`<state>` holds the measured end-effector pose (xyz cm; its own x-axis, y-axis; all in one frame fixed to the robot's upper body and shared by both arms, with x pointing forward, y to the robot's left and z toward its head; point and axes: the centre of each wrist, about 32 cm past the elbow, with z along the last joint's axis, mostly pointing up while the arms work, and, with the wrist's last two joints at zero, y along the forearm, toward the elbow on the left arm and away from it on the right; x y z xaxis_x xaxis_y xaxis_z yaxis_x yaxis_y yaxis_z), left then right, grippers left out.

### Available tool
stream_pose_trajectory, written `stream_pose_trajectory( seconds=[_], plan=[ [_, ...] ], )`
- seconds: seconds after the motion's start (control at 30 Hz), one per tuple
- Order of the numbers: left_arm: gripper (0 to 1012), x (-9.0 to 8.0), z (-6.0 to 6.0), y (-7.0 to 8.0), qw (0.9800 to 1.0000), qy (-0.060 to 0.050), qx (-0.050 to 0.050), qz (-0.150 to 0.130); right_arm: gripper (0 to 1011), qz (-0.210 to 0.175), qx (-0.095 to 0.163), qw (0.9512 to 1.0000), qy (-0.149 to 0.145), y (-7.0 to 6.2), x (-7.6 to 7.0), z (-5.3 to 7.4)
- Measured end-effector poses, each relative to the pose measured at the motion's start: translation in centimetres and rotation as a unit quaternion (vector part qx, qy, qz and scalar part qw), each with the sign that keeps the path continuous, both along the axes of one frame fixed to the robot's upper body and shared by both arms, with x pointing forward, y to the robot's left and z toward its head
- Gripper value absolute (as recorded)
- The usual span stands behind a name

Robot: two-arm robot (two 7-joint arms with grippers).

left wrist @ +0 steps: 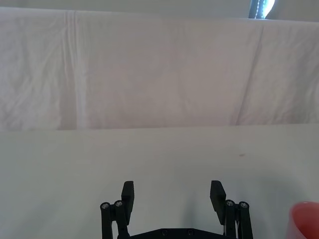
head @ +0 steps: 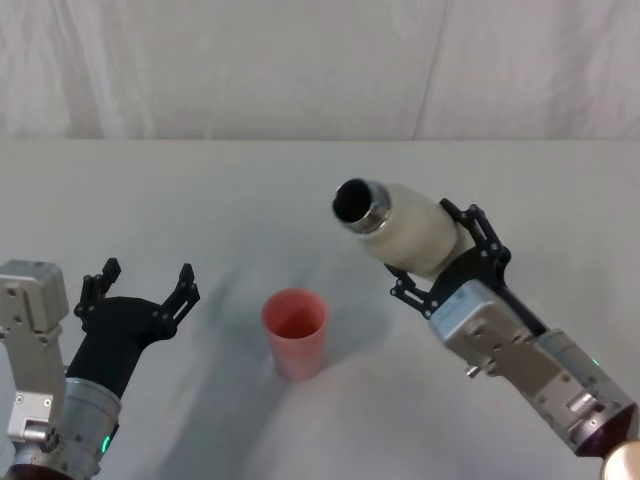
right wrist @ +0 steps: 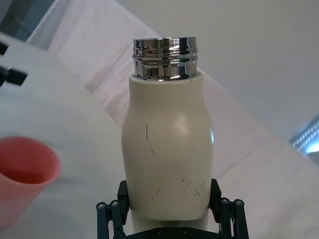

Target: Grasp the thermos with one hand and pour water into the cup lid.

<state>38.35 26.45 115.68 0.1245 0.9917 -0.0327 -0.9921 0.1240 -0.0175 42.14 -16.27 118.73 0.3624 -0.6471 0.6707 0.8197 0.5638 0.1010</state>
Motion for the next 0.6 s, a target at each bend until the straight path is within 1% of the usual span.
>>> stream_pose_trajectory(
  seconds=[0.03, 0.07, 0.1, 0.13, 0.23, 0.3, 0.33, 0.37, 0.4, 0.43, 0.47, 0.5, 0.53, 0.6],
  plan=[
    [1001, 0.0, 0.0, 0.0, 1.0000, 0.000, 0.000, 0.000, 960, -0.002, 0.009, 1.0000, 0.004, -0.1, -0.1, 0.0],
    [1001, 0.0, 0.0, 0.0, 1.0000, 0.000, 0.000, 0.000, 960, -0.005, 0.029, 0.9995, 0.012, -0.2, -0.3, -0.1],
    [1001, 0.0, 0.0, 0.0, 1.0000, 0.000, 0.000, 0.000, 960, -0.008, 0.038, 0.9991, 0.016, -0.3, -0.3, -0.1],
    [1001, 0.0, 0.0, 0.0, 1.0000, 0.000, 0.000, 0.000, 959, -0.012, 0.058, 0.9979, 0.025, -0.4, -0.4, -0.2],
    [1001, 0.0, 0.0, 0.0, 1.0000, 0.000, 0.000, 0.000, 959, -0.018, 0.087, 0.9954, 0.037, -0.7, -0.6, -0.2],
    [1001, 0.0, 0.0, 0.0, 1.0000, 0.000, 0.000, 0.000, 960, -0.021, 0.117, 0.9916, 0.051, -1.0, -0.7, -0.1],
    [1001, 0.0, 0.0, 0.0, 1.0000, 0.000, 0.000, 0.000, 959, -0.021, 0.117, 0.9916, 0.051, -1.0, -0.7, -0.1],
    [1001, 0.0, 0.0, 0.0, 1.0000, 0.000, 0.000, 0.000, 959, -0.022, 0.125, 0.9904, 0.056, -1.1, -0.7, 0.0],
    [1001, 0.0, 0.0, 0.0, 1.0000, 0.000, 0.000, 0.000, 959, -0.023, 0.140, 0.9877, 0.067, -1.3, -0.8, 0.1],
    [1001, 0.0, 0.0, 0.0, 1.0000, 0.000, 0.000, 0.000, 959, -0.024, 0.147, 0.9862, 0.072, -1.4, -0.8, 0.1],
    [1001, 0.0, 0.0, 0.0, 1.0000, 0.000, 0.000, 0.000, 959, -0.025, 0.159, 0.9833, 0.084, -1.5, -0.8, 0.2],
    [1001, 0.0, 0.0, 0.0, 1.0000, 0.000, 0.000, 0.000, 959, -0.027, 0.165, 0.9819, 0.090, -1.6, -0.8, 0.2],
    [1001, 0.0, 0.0, 0.0, 1.0000, 0.000, 0.000, 0.000, 959, -0.029, 0.175, 0.9792, 0.099, -1.8, -0.8, 0.3],
    [1001, 0.0, 0.0, 0.0, 1.0000, 0.000, 0.000, 0.000, 960, -0.031, 0.184, 0.9765, 0.108, -1.9, -0.8, 0.3]
  ],
)
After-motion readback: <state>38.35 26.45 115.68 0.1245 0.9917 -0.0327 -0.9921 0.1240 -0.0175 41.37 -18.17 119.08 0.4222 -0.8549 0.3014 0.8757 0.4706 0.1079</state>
